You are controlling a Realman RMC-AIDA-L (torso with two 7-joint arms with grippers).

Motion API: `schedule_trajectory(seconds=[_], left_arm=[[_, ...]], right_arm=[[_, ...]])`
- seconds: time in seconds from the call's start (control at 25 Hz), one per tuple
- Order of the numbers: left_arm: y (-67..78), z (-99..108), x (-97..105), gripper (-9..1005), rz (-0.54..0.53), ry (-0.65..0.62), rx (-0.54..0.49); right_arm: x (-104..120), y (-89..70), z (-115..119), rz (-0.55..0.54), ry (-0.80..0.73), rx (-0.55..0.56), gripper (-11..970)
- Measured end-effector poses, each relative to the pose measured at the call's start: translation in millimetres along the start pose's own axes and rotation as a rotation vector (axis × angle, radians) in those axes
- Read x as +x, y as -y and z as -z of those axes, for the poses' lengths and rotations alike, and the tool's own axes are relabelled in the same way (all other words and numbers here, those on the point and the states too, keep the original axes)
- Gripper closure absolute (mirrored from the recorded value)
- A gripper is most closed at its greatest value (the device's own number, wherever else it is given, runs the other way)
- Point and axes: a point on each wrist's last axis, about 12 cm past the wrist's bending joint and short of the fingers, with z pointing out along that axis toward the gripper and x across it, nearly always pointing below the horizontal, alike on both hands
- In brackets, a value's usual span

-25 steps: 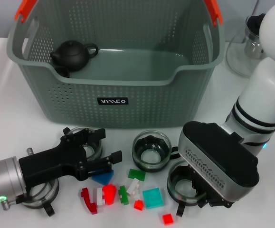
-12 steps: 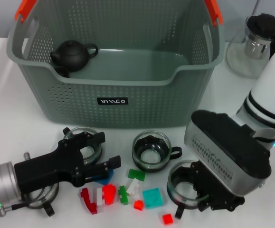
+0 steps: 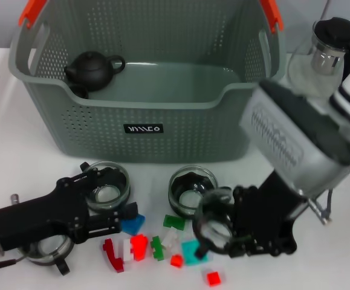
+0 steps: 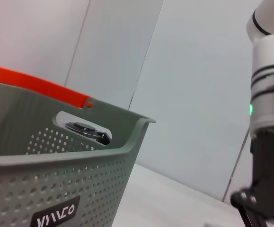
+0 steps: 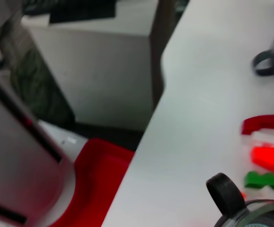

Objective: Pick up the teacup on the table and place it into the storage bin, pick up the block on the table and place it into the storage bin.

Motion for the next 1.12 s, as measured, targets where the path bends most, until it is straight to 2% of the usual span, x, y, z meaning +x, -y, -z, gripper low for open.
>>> schedule_trajectory(seconds=[0.32,0.8,0.96,1.12], left_arm=[[-2.6,13.8,-5.3,133,-0.038,-0.057,0.004],[-10.8,25.2,-14.5,130,-0.066,-0.160,-0.008],[-13.3,24.2,-18.4,129,-0.075,-0.170,-0.003],[-15.4,20.4,-22.1,126,-0.088,-0.171,0.008]], right_arm=[[-7.4,0.3,32.7,-0.101,0.116,0.078,906],[-26.7,10.8,75.9,-0.077,0.408,0.222,906],[-29.0,17.6,91.3,-0.079,0.456,0.297,906],[-22.0,31.8,100.2,-0.123,0.482,0.409,906]])
